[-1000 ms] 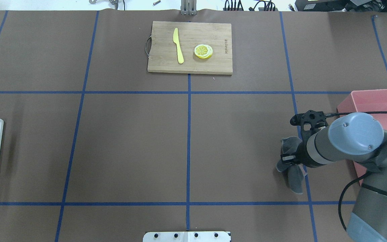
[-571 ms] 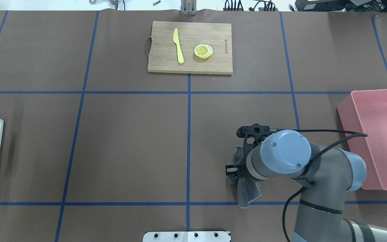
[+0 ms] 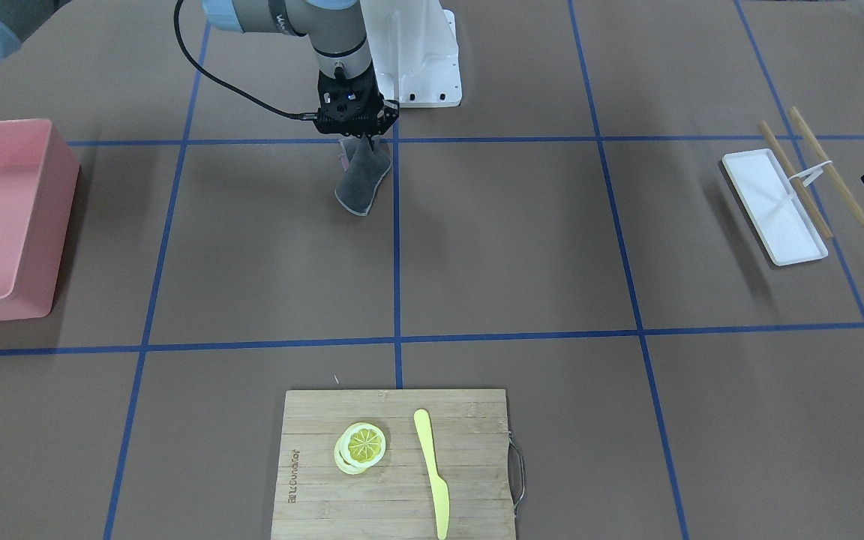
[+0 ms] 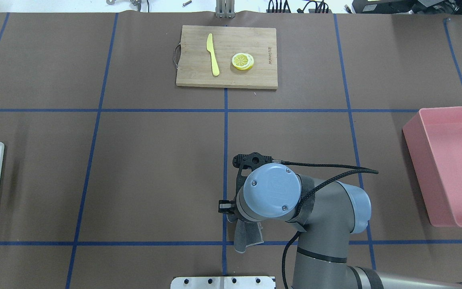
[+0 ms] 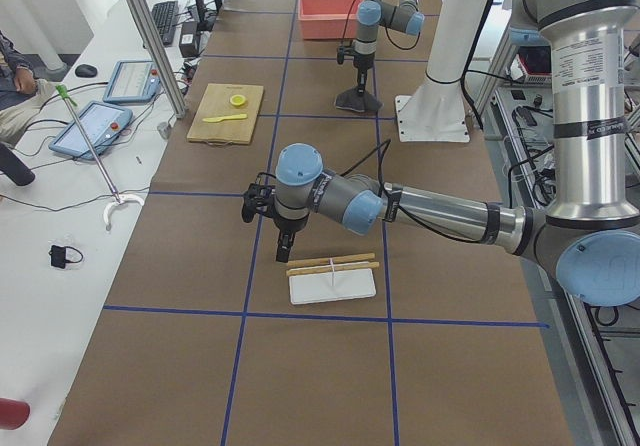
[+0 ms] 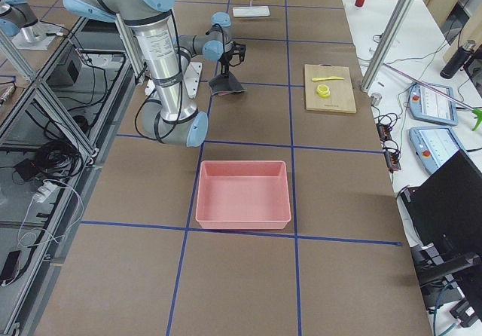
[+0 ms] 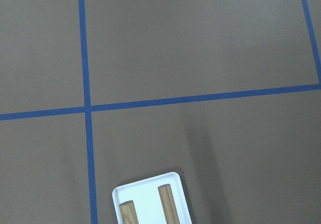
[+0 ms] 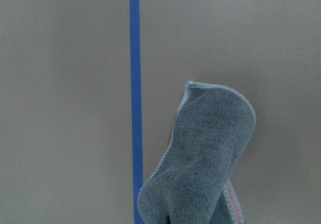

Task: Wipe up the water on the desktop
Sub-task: 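Carry the grey cloth with the right gripper over the pink bin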

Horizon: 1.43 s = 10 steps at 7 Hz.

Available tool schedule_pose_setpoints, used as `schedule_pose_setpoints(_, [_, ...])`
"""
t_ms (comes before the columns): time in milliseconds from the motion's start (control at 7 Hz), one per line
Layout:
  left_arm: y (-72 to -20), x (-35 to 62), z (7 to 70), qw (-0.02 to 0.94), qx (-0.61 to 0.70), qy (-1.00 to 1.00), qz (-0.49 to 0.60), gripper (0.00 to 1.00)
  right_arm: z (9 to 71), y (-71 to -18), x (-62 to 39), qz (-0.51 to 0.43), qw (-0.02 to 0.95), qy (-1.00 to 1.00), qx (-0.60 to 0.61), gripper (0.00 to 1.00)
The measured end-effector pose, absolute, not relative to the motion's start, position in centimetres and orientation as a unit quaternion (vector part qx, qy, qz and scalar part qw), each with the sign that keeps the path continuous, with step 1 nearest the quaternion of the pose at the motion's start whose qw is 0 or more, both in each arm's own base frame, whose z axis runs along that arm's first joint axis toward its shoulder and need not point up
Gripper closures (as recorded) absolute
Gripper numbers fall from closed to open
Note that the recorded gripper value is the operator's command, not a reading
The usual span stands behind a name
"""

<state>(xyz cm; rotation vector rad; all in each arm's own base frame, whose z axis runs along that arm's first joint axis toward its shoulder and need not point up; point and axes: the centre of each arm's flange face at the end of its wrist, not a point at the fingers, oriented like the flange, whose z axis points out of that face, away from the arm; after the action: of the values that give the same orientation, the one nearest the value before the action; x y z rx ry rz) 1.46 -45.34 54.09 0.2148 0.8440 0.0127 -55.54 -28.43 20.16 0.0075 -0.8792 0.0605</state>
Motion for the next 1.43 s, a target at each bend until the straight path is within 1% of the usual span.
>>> schedule_pose_setpoints(286, [-45.3,1.1,54.0,0.907,0.106,0.407,0.002,0.02,23.8,-30.1,-49.2,0.020,0.907,-0.421,-0.007,1.00])
schedule_pose_setpoints(857, [-45.3,0.9,53.6,0.908,0.111,0.403,0.001,0.02,34.1,-34.7,-31.6,-0.027,0.923,-0.385,-0.004,1.00])
schedule_pose_setpoints(1143, [-45.3,0.8,53.1,0.910,0.120,0.398,0.003,0.02,37.2,-37.2,-22.1,-0.025,0.922,-0.386,0.008,1.00])
schedule_pose_setpoints(1429, [-45.1,0.8,51.9,0.906,0.140,0.399,0.011,0.02,40.8,-38.5,-14.7,-0.031,0.927,-0.373,0.028,1.00])
